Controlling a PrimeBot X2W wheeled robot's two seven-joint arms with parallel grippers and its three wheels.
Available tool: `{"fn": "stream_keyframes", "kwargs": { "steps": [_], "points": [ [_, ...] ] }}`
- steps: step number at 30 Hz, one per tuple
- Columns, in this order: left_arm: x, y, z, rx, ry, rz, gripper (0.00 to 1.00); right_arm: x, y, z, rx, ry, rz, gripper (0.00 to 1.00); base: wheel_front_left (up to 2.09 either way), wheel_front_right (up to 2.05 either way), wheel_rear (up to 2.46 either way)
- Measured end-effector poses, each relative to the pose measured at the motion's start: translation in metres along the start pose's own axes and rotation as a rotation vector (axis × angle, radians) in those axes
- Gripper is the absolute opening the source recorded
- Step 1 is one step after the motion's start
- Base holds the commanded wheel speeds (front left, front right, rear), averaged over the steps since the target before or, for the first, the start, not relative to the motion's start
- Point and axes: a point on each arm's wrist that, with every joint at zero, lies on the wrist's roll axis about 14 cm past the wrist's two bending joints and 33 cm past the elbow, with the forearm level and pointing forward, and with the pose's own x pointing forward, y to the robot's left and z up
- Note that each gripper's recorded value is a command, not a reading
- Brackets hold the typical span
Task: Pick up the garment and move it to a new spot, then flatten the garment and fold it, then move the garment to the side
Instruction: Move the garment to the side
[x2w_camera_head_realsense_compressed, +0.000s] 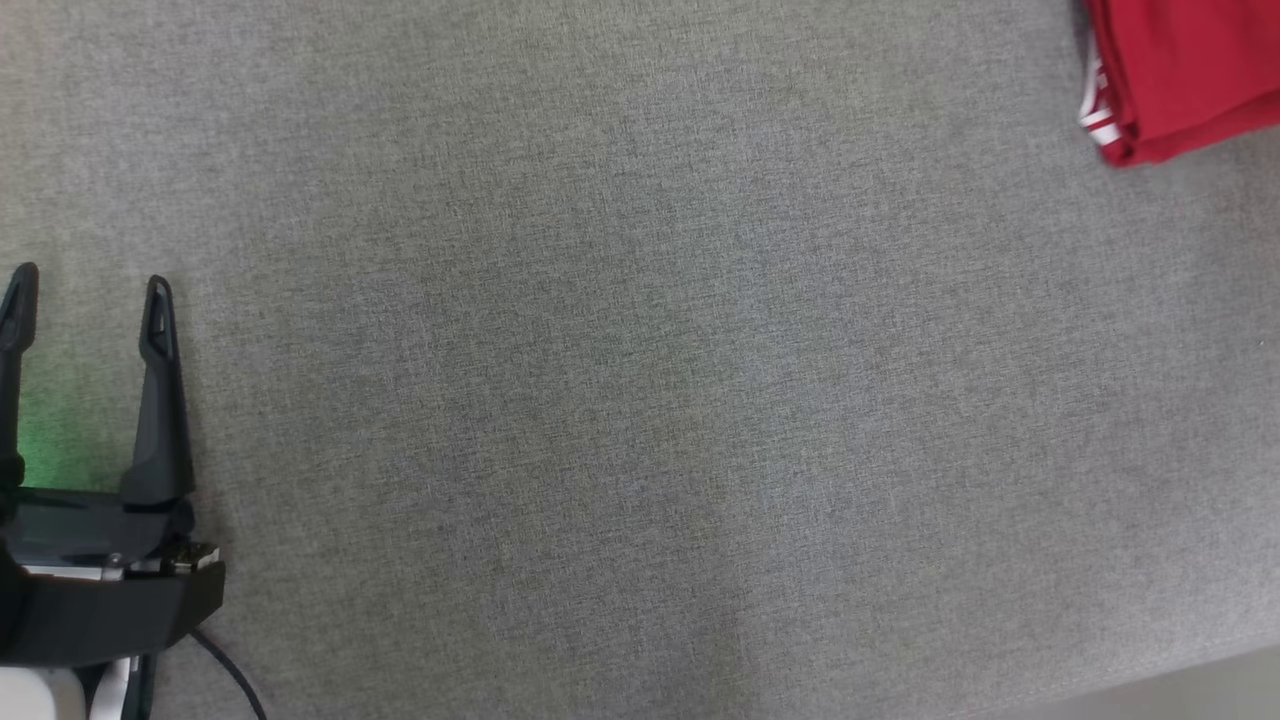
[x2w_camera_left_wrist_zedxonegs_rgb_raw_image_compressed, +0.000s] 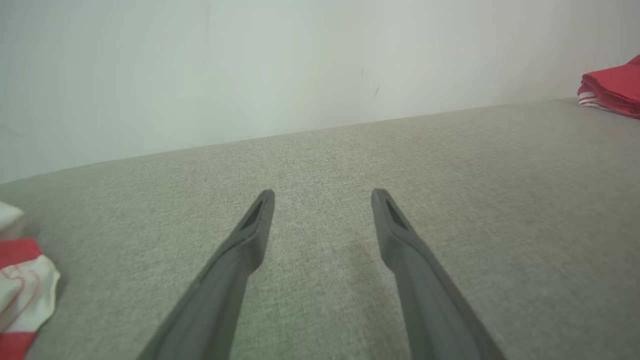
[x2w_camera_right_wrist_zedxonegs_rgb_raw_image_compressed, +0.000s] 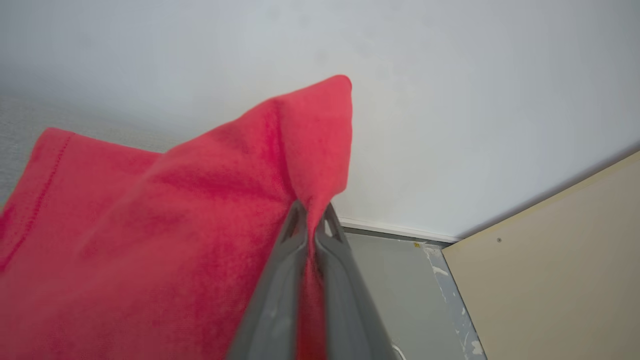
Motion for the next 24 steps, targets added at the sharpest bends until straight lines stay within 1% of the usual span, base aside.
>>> {"fn": "stream_keyframes", "kwargs": {
  "steps": [5,6,7,8,11,14,19,24],
  "points": [
    [-0.001,0.002,-0.001,0.001,0.001,0.004,1.00,0.005,-0.004,0.003,-0.021,0.018,-0.011,0.00,0.00,0.00,0.00],
    [-0.001,0.002,-0.001,0.001,0.001,0.006,1.00,0.006,-0.004,0.002,-0.024,0.025,-0.012,0.20,0.00,0.00,0.00],
    [-0.001,0.003,-0.001,0.001,0.002,0.008,1.00,0.007,-0.004,0.001,-0.022,0.028,-0.014,0.88,0.00,0.00,0.00],
    [-0.001,0.003,-0.002,0.000,0.003,0.009,1.00,0.008,-0.004,0.001,-0.022,0.030,-0.016,1.00,0.00,0.00,0.00],
    [-0.002,0.004,-0.002,0.002,0.005,0.013,1.00,0.009,-0.004,0.003,-0.036,0.019,-0.020,1.00,0.00,0.00,0.00],
    [-0.004,0.005,-0.001,0.002,0.006,0.022,1.00,0.007,-0.009,0.018,-0.045,-0.048,-0.033,1.00,0.00,0.00,0.00],
    [-0.012,0.007,0.004,-0.009,0.006,0.046,1.00,-0.003,-0.008,0.047,-0.008,-0.172,-0.036,1.00,0.00,0.00,0.00],
    [-0.023,0.008,0.012,-0.021,0.003,0.070,1.00,-0.017,0.004,0.071,0.035,-0.281,-0.009,1.00,0.00,0.00,0.00]
  ]
}}
